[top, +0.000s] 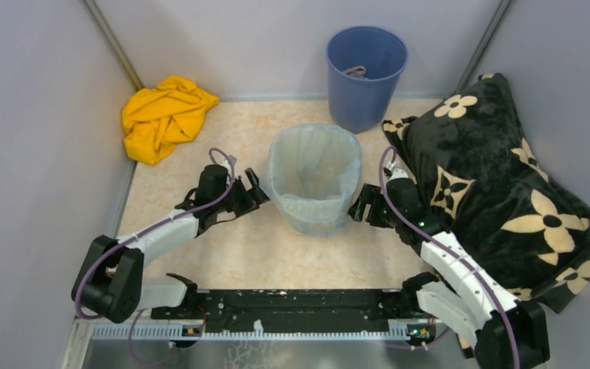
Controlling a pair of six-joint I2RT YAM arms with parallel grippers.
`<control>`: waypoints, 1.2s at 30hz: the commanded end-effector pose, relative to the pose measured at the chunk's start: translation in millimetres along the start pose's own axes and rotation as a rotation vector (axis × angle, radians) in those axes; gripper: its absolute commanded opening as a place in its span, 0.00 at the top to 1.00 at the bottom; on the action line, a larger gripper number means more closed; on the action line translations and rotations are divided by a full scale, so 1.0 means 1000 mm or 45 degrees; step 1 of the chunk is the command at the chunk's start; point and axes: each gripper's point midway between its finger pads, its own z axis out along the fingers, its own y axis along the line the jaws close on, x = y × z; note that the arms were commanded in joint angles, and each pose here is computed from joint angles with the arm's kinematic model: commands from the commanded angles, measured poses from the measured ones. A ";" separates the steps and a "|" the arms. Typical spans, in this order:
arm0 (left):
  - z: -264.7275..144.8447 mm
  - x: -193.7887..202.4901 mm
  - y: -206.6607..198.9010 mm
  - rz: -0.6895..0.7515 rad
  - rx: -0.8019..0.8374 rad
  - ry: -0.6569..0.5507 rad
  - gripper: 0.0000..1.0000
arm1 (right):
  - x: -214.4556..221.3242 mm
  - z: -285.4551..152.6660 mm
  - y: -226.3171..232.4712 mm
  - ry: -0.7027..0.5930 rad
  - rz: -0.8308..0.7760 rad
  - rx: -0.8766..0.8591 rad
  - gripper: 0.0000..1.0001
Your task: Put the trash bags into the trash bin
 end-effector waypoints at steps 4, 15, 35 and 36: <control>0.001 -0.037 0.000 0.034 0.042 -0.110 0.01 | -0.039 0.019 0.036 -0.098 -0.030 -0.125 0.27; 0.011 -0.060 0.006 0.016 0.047 -0.137 0.01 | -0.065 0.043 0.047 -0.126 -0.075 -0.112 0.26; -0.043 -0.055 0.038 0.042 -0.116 -0.271 0.01 | -0.163 0.071 0.051 -0.265 -0.178 0.053 0.25; -0.045 -0.059 0.038 0.047 -0.122 -0.281 0.01 | -0.168 0.058 0.046 -0.294 -0.195 0.097 0.25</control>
